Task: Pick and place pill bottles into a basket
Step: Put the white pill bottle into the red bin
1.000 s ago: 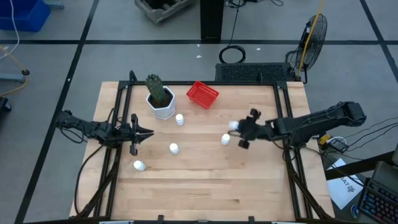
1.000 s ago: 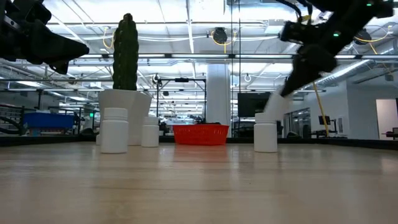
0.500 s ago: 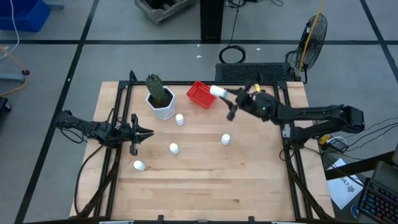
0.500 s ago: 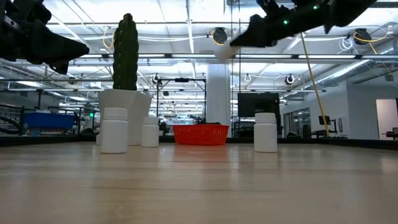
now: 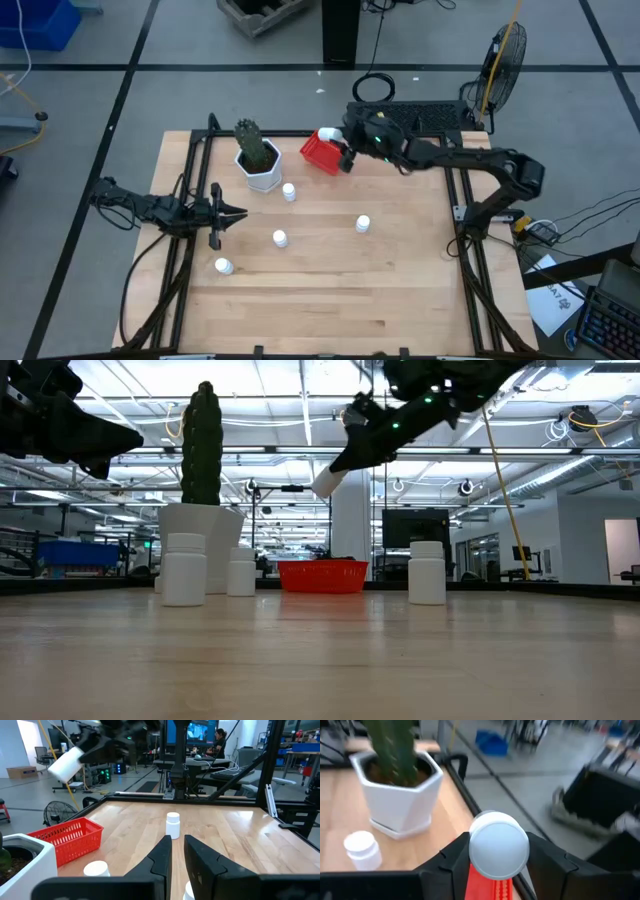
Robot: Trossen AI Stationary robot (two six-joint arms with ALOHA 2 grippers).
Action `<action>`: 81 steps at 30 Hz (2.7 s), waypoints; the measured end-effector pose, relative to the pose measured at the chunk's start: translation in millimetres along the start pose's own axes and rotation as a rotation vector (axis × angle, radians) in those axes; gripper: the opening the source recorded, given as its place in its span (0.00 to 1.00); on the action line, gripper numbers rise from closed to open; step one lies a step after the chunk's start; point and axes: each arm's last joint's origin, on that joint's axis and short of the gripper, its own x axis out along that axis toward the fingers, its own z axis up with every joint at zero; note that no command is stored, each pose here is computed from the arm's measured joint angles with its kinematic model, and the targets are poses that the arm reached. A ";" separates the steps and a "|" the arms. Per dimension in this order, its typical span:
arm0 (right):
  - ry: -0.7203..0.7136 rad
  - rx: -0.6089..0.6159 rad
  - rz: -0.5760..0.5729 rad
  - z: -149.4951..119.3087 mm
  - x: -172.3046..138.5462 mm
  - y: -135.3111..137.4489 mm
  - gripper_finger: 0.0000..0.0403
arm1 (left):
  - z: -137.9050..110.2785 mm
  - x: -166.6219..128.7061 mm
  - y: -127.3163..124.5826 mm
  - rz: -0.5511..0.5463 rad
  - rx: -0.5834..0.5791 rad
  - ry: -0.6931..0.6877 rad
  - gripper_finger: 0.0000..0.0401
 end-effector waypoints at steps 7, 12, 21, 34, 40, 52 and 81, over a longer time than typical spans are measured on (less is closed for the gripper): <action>0.266 0.004 0.076 20.3 40.1 -22.7 0.38 | 0.0 0.0 0.0 0.000 0.000 0.000 0.14; 0.378 0.032 0.141 23.4 64.6 -39.8 0.37 | 0.0 0.0 0.0 0.000 0.000 0.000 0.14; 0.470 0.030 0.181 7.9 99.4 -53.5 0.37 | 0.0 0.0 0.0 -0.001 0.000 0.000 0.14; 0.549 0.024 0.287 -20.2 121.0 -41.7 0.37 | 0.1 0.0 0.0 0.000 -0.001 0.000 0.14; 0.589 0.011 0.307 -27.4 124.0 -35.4 0.38 | 0.0 0.0 0.0 -0.001 0.000 0.000 0.14; 0.639 -0.011 0.275 -32.0 123.6 -33.0 0.40 | -0.1 0.0 0.0 0.000 0.000 0.000 0.14; 0.609 -0.047 0.281 -29.9 125.1 -33.0 0.37 | 0.0 0.0 0.0 0.000 0.000 0.000 0.14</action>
